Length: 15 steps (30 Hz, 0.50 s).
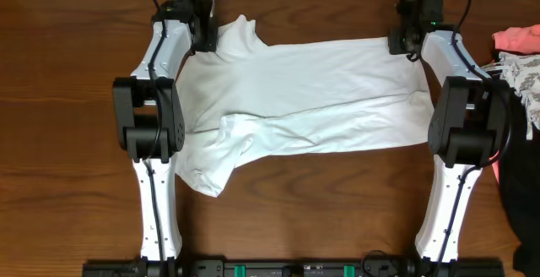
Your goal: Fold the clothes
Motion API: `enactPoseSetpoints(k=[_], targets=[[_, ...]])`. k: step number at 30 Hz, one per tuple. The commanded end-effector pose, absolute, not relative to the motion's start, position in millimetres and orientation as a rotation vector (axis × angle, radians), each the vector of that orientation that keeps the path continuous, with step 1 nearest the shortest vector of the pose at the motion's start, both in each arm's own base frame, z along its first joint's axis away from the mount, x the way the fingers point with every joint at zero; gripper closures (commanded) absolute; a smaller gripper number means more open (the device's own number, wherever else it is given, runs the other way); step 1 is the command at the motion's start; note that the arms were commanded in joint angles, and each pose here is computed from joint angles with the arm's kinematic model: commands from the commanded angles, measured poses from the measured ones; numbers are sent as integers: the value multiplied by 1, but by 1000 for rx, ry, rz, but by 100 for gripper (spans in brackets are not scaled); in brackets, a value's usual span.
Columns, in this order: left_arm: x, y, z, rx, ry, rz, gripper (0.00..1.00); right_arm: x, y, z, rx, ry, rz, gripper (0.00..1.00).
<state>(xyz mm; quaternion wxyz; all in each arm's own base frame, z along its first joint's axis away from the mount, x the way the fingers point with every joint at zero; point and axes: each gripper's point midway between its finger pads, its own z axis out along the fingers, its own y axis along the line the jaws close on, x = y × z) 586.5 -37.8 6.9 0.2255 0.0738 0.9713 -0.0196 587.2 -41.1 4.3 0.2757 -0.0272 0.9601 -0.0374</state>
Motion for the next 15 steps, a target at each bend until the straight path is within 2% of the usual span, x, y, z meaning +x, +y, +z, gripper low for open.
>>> enactPoseSetpoints(k=[1,9,15], targets=[[585,-30,27,190,2662,-24,94,582,-46,-14,-67,2619,-121,99],[588,-30,85,186,2571,-20,94,583,-45,-5,-69,2609,-122,99],[577,-30,88,187,2605,-22,94,583,-45,29,-77,2577,-128,99]])
